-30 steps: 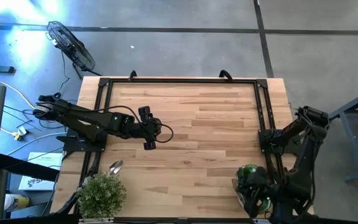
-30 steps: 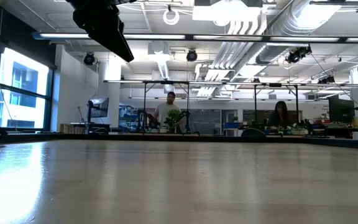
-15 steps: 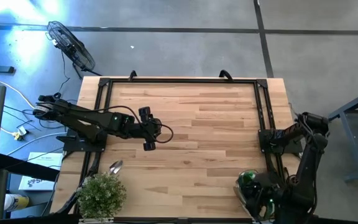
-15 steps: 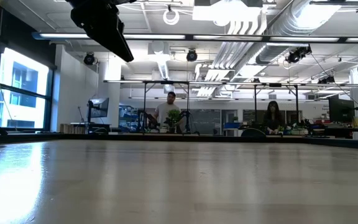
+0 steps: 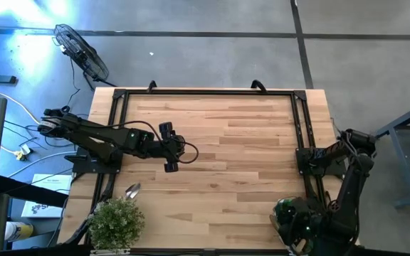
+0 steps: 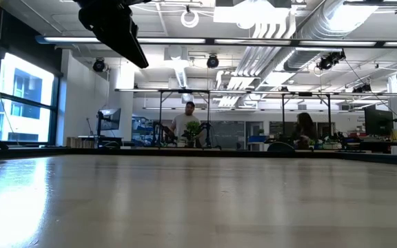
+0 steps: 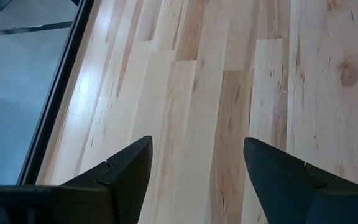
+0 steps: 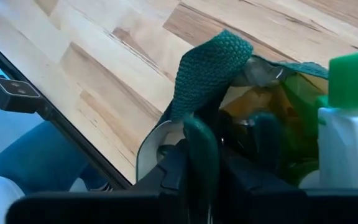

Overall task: Pick & Place Garden tools in Gardening bag
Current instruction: Put the green shear scissors into the green gardening bag

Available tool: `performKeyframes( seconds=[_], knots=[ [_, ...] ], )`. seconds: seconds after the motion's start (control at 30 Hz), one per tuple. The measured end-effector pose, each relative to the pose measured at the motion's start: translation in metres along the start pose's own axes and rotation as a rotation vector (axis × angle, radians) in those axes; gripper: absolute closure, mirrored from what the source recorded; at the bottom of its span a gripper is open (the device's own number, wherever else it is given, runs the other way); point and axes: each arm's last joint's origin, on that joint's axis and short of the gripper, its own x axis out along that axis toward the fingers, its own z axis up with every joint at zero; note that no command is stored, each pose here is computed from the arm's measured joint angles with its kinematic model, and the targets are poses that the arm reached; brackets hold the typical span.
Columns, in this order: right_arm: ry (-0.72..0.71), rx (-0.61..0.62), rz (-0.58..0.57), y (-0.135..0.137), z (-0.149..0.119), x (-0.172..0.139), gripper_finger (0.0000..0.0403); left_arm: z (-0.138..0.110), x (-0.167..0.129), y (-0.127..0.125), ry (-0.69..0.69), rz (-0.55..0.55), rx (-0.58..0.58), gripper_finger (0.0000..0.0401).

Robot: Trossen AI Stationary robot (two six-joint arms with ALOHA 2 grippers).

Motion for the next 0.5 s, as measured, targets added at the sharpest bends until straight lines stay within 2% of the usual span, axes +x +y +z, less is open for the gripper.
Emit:
performKeyframes(
  seconds=[0.33,0.5],
  knots=[
    [-0.02,-0.009,-0.028,-0.0016,0.0034,0.001,0.0327,0.0001,-0.0001,0.0,0.0,-0.002,0.0,0.0155],
    [-0.05,-0.025,-0.039,-0.0045,0.0086,-0.0019,0.0299,0.0001,-0.0001,0.0,0.0,-0.002,0.0,0.0155]
  ],
)
